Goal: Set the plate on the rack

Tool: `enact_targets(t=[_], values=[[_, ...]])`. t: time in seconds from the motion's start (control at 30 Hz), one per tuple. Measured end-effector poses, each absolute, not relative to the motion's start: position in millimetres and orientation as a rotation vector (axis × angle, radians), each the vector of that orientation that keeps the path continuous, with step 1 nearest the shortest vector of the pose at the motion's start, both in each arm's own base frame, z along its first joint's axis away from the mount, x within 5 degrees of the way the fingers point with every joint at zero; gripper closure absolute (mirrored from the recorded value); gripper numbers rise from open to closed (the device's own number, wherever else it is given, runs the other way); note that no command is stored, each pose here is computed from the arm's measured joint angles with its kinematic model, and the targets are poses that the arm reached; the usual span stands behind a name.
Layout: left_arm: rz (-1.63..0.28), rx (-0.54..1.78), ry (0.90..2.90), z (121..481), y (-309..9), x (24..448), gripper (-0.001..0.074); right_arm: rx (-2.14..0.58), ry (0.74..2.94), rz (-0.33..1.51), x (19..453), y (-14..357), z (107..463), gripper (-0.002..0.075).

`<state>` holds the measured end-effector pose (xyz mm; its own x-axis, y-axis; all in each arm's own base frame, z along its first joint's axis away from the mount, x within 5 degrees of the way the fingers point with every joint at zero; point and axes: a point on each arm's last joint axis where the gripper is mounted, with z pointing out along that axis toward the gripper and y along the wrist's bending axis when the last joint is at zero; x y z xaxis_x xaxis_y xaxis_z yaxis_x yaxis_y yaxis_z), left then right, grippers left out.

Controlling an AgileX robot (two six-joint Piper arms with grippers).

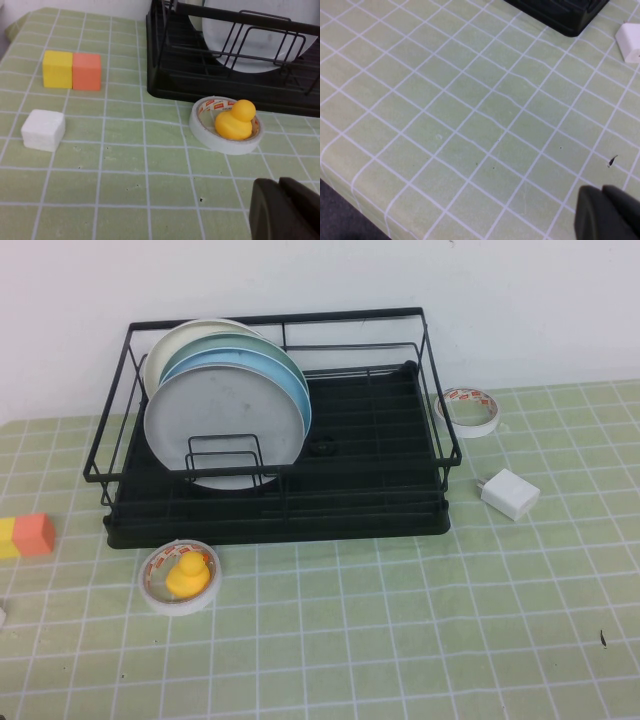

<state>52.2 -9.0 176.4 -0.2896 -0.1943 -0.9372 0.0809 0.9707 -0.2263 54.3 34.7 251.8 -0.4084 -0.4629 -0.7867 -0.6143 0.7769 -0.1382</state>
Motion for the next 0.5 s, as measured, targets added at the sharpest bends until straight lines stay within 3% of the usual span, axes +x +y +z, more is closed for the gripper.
enact_targets(t=[0.5], values=[[-0.277, -0.112, 1.847, 176.2, -8.8, 52.1, 0.0736, -0.802, 2.075, 0.215, 54.3, 34.7, 251.8, 0.0727]])
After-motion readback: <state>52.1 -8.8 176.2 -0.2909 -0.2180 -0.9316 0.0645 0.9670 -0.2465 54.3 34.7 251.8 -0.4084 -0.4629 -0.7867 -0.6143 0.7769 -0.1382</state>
